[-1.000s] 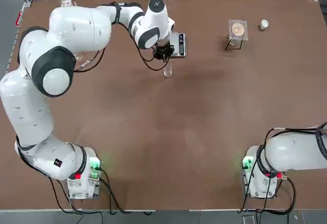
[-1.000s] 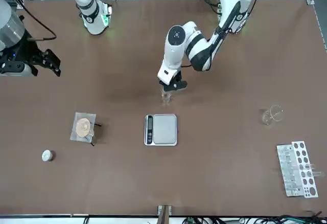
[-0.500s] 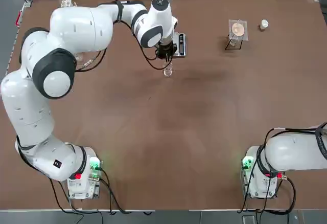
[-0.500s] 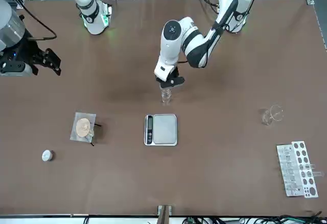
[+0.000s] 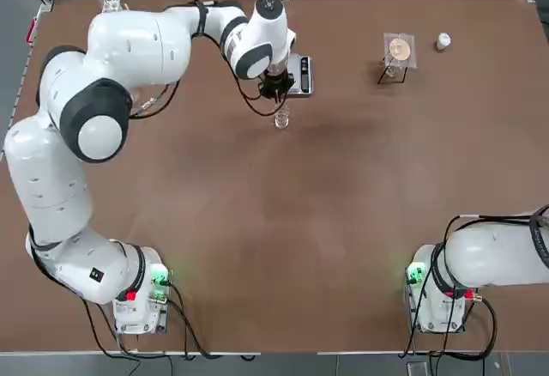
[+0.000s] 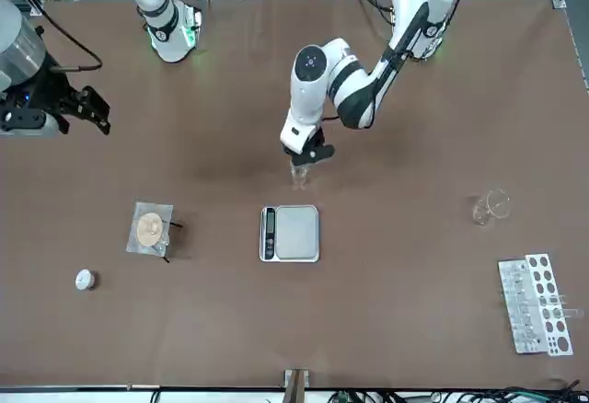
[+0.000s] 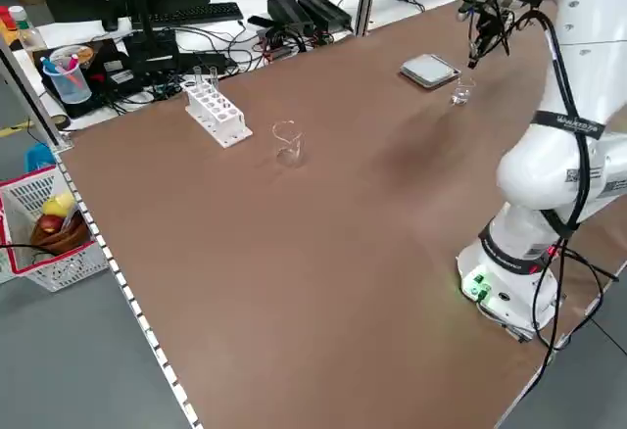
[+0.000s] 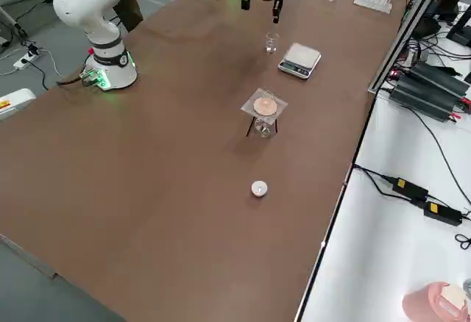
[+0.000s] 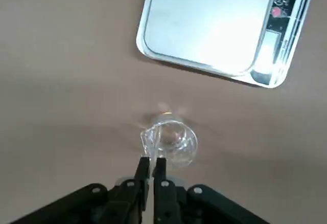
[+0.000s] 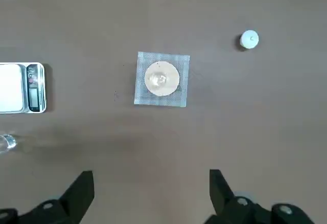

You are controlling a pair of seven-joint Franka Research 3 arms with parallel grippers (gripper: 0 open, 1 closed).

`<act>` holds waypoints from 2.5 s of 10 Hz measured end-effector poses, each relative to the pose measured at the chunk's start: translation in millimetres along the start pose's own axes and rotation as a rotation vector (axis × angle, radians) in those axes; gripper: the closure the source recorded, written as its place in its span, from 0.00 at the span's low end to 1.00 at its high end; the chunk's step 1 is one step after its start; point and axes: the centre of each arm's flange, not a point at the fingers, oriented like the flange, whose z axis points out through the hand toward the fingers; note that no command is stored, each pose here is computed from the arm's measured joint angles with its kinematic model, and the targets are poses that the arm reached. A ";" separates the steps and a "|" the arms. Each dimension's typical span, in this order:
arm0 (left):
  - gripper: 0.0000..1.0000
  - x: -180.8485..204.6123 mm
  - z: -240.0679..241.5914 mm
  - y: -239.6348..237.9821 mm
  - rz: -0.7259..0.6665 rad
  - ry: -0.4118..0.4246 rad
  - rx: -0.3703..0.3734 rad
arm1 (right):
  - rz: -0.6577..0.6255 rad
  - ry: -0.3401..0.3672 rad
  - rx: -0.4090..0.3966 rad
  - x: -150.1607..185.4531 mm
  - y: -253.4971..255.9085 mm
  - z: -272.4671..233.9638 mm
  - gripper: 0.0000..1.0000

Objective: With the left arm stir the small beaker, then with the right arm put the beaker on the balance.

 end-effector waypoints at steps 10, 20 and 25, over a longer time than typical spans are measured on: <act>0.93 -3.6 -9.0 9.6 -0.025 0.007 -0.009 | -0.001 0.002 0.000 -0.1 -0.8 -1.3 0.00; 0.93 -6.7 -18.0 17.3 -0.057 0.011 -0.013 | -0.001 0.002 0.000 -0.1 -0.8 -1.3 0.00; 0.93 8.7 -34.1 14.7 -0.082 0.008 0.024 | -0.001 0.002 0.000 -0.1 -0.8 -1.3 0.00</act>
